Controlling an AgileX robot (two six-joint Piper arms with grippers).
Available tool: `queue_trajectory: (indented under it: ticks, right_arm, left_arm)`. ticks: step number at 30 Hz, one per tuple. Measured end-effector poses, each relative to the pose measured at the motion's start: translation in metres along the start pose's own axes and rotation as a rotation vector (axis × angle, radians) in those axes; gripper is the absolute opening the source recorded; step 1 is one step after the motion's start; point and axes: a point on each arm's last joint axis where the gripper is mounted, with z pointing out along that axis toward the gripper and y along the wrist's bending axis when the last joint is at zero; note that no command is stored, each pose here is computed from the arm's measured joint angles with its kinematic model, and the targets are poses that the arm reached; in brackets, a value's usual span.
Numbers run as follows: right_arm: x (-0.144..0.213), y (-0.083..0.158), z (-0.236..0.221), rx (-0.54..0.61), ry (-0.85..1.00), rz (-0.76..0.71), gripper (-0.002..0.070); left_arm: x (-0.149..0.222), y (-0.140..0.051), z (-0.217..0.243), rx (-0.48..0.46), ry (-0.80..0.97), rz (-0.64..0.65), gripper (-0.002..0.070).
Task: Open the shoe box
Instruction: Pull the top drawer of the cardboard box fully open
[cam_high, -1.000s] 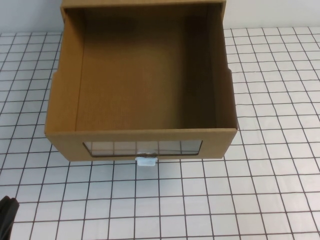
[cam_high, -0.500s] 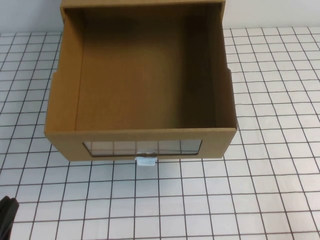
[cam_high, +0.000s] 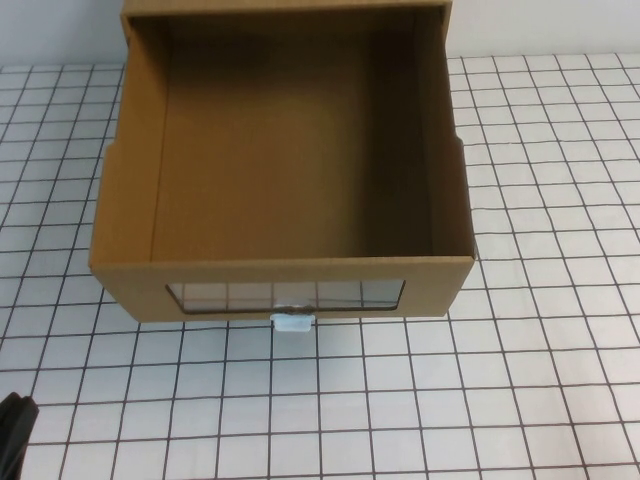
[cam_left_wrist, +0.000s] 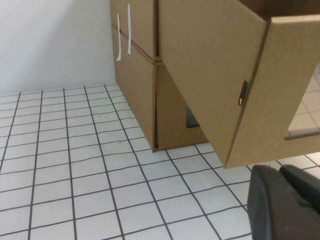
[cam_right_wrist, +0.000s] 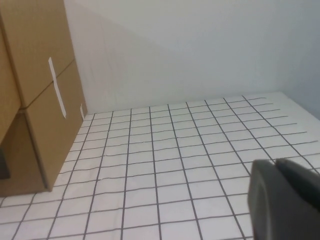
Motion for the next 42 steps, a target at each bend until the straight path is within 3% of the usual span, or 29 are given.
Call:
queue_trajectory:
  ticks: [17, 35, 42]
  right_arm:
    - [0.028, 0.002, -0.004, -0.039, 0.307, -0.12, -0.0013]
    - [0.029, 0.002, -0.005, -0.04, 0.318, -0.123, -0.0013]
    - [0.029, 0.002, -0.005, -0.04, 0.319, -0.123, -0.0013]
  left_arm:
    - [0.0, 0.0, 0.0, 0.001, 0.001, 0.0, -0.0004]
    - [0.0, 0.0, 0.0, -0.001, -0.001, 0.0, -0.0004]
    - [-0.004, 0.004, 0.0, -0.042, -0.045, 0.0, -0.0004]
